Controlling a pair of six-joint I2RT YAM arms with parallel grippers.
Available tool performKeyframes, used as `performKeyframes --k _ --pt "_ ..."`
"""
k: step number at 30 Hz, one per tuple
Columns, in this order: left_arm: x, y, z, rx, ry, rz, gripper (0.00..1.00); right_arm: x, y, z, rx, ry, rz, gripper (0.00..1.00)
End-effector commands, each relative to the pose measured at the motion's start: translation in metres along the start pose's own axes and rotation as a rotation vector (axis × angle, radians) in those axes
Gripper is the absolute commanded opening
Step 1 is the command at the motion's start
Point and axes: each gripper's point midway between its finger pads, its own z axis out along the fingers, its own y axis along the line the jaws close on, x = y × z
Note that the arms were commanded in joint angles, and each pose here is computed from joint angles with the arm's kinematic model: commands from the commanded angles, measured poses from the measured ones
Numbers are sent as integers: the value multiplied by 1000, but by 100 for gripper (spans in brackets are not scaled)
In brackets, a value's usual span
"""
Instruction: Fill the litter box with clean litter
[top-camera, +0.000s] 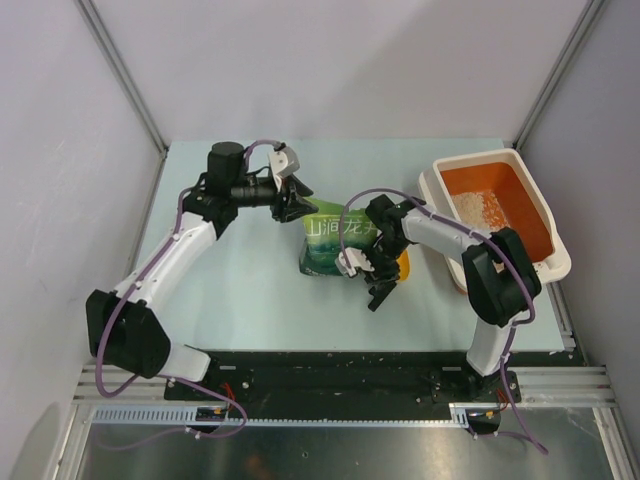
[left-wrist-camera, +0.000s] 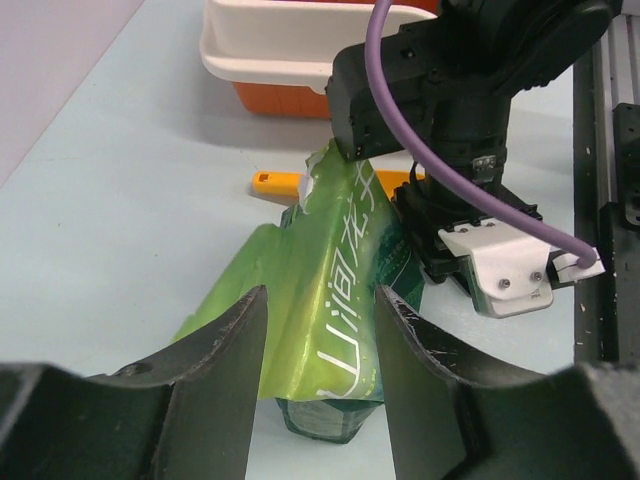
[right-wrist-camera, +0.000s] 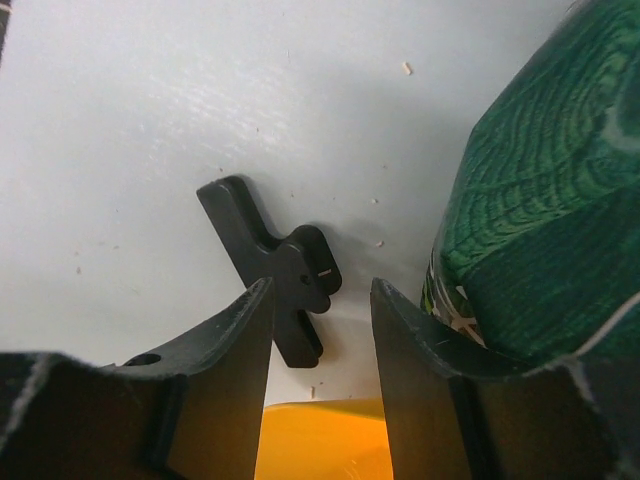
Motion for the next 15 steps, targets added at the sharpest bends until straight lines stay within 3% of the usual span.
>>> performKeyframes --k 1,15 --pt "-16 -10 -7 -4 -34 19 52 15 8 5 -52 52 -53 48" --pt "-13 -10 -3 7 -29 11 52 31 19 17 -82 55 34 45"
